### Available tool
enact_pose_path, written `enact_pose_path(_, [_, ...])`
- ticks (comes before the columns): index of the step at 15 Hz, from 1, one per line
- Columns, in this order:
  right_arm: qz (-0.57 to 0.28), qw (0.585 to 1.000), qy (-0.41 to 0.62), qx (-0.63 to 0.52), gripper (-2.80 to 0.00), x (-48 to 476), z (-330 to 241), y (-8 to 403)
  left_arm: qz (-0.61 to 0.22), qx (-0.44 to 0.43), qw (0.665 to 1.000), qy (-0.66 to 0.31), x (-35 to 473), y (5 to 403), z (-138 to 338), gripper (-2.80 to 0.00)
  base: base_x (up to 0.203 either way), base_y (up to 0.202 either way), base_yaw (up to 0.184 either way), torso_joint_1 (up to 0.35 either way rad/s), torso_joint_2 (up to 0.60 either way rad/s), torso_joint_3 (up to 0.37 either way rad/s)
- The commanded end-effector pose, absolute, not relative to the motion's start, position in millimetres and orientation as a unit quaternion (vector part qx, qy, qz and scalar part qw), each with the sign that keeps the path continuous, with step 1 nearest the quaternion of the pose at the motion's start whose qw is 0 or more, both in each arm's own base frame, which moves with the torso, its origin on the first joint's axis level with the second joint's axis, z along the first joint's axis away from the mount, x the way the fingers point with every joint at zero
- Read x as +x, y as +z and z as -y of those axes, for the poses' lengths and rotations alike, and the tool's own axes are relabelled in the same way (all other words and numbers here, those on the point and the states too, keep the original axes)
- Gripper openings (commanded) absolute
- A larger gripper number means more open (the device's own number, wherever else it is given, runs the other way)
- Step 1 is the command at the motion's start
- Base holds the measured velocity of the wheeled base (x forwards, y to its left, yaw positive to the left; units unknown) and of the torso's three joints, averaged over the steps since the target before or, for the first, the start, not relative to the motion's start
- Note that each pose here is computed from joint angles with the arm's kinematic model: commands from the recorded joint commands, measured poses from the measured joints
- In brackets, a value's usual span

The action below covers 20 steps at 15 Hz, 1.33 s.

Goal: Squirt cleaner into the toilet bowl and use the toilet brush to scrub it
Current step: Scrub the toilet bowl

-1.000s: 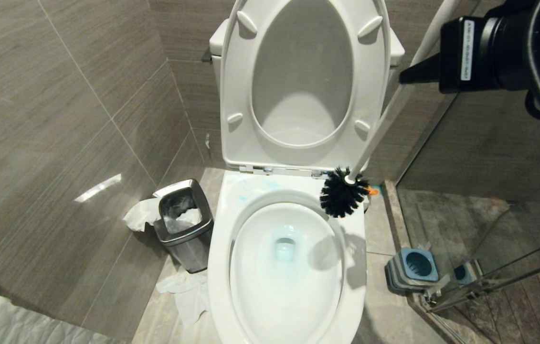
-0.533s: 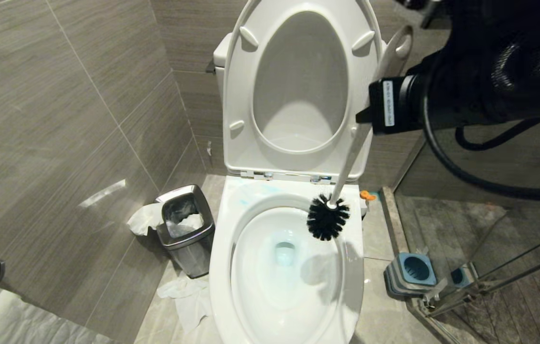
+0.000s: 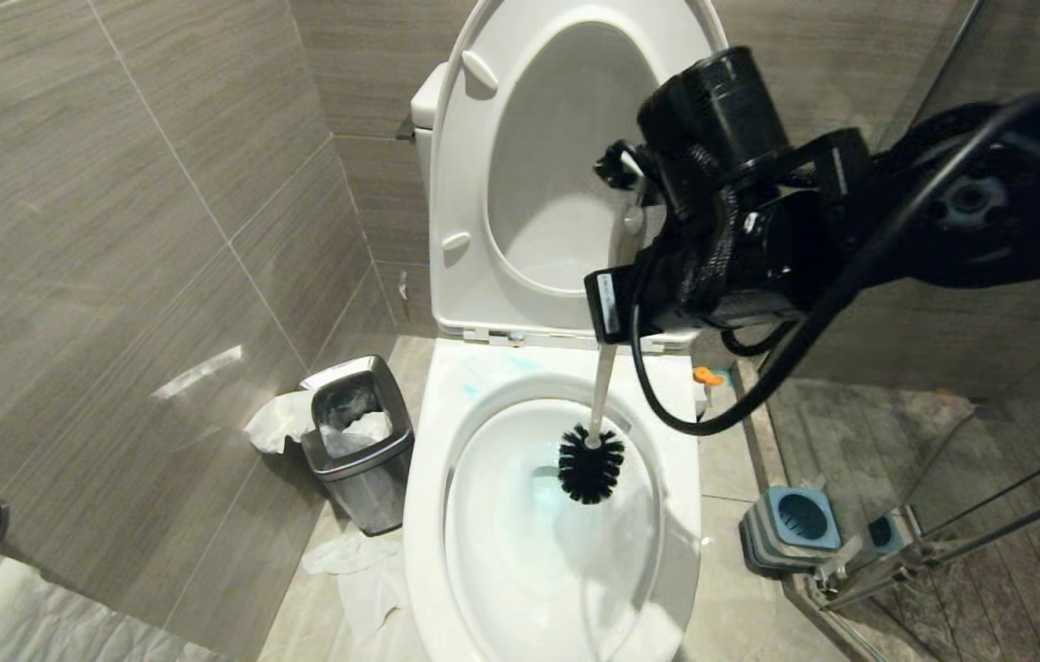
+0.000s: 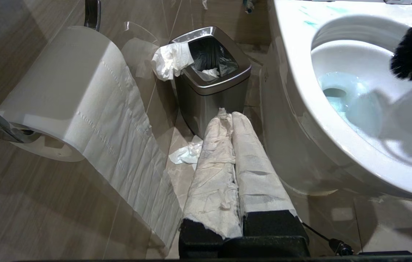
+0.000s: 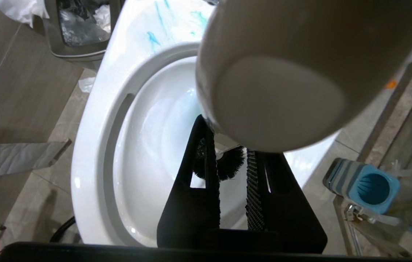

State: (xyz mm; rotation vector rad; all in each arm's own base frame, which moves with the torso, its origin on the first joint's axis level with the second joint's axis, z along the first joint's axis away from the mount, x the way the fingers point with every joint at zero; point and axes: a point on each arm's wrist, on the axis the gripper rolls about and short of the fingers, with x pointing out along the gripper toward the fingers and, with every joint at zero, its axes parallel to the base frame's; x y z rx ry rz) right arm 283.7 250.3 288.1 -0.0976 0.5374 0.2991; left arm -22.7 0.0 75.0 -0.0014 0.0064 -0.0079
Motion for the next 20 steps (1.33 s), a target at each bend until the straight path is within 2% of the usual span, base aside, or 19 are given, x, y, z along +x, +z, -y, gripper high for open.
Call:
enact_pose_path(1, [-0.294,0.943,0.14,-0.068,-2.8,304,-269,251,-0.004,-0.001,1.0,-0.004,-23,75,0,-2.8,0.0,0.0,0.0,0.0,0.0,0.0])
enact_pose_path(13, [-0.28,0.95,0.123,-0.06,-2.8,386,-308,140,-0.005,-0.001,1.0,-0.004,-22,75,0,-2.8,0.0,0.0,0.0,0.0,0.0,0.0])
enact_pose_path(17, [-0.282,0.95,0.119,-0.058,-2.8,389,-309,133,-0.004,-0.001,1.0,-0.004,-23,75,0,-2.8,0.0,0.0,0.0,0.0,0.0,0.0])
enact_pose_path(20, [-0.268,0.954,0.124,-0.049,-2.8,382,-305,155,-0.004,-0.001,1.0,-0.004,-23,75,0,-2.8,0.0,0.0,0.0,0.0,0.0,0.0])
